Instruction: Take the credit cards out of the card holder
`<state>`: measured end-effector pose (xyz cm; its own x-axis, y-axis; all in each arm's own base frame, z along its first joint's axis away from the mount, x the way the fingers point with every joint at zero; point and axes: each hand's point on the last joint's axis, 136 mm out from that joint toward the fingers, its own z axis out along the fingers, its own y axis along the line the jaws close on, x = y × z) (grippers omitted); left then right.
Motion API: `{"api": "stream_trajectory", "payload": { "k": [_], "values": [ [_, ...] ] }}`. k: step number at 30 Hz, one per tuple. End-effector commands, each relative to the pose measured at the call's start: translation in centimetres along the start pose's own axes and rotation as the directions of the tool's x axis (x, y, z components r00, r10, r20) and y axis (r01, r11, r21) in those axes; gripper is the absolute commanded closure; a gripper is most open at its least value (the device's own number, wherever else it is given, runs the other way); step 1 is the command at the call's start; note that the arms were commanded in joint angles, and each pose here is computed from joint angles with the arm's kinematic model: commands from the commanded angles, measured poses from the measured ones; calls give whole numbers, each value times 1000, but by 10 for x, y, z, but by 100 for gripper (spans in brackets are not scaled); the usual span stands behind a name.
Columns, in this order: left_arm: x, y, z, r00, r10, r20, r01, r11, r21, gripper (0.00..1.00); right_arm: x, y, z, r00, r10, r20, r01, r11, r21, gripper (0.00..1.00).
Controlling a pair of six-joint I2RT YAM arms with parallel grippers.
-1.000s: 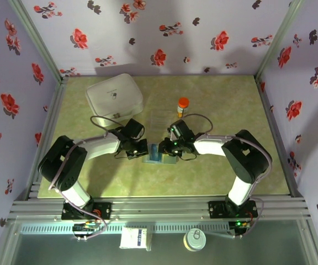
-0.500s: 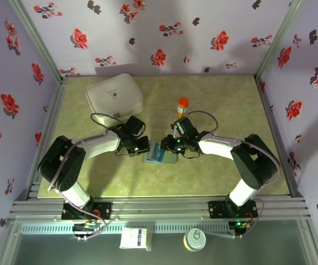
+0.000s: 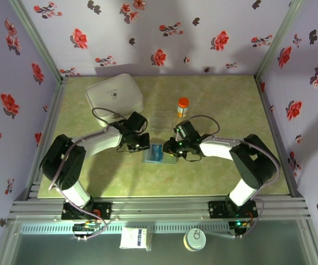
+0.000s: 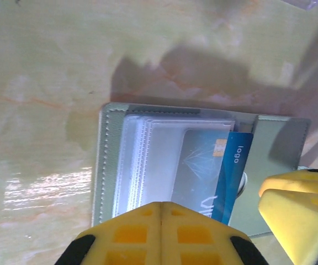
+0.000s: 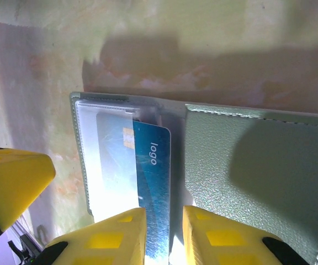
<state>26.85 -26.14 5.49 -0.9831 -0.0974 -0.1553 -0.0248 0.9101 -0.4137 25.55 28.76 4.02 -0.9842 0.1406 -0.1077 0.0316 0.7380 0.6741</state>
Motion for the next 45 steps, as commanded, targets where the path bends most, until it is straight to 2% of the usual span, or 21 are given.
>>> {"api": "stream_trajectory", "payload": {
  "k": [1, 4, 6, 16, 33, 39, 45],
  "values": [
    [-6, -5, -10, 999, 41, 24, -41, 999, -11, 97, -1, -8, 3, 1000, 31, 4, -31, 999, 15, 74],
    [-3, -20, -2, 999, 45, -1, -45, 996, 74, 97, -1, -6, 6, 999, 33, -4, -33, 999, -3, 75],
    [0, -23, 7, 998, 45, -32, -42, 996, 84, 97, 0, -6, 8, 999, 35, -12, -35, 999, -11, 75],
    [15, 7, 25, 996, 38, -83, -41, 999, -31, 100, 2, -2, 19, 998, 43, -41, -46, 997, -59, 77],
    [33, 27, 34, 994, -3, -112, -4, 998, -62, 100, 2, 6, 26, 997, 37, -66, -45, 990, -133, 83],
    [35, 32, 33, 994, -12, -108, 5, 997, -71, 100, 1, 3, 21, 998, 38, -47, -44, 991, -128, 89],
    [34, 33, 32, 995, -13, -100, 6, 997, -75, 100, 2, -8, 11, 999, 43, -30, -46, 993, -105, 91]
  ]
}}
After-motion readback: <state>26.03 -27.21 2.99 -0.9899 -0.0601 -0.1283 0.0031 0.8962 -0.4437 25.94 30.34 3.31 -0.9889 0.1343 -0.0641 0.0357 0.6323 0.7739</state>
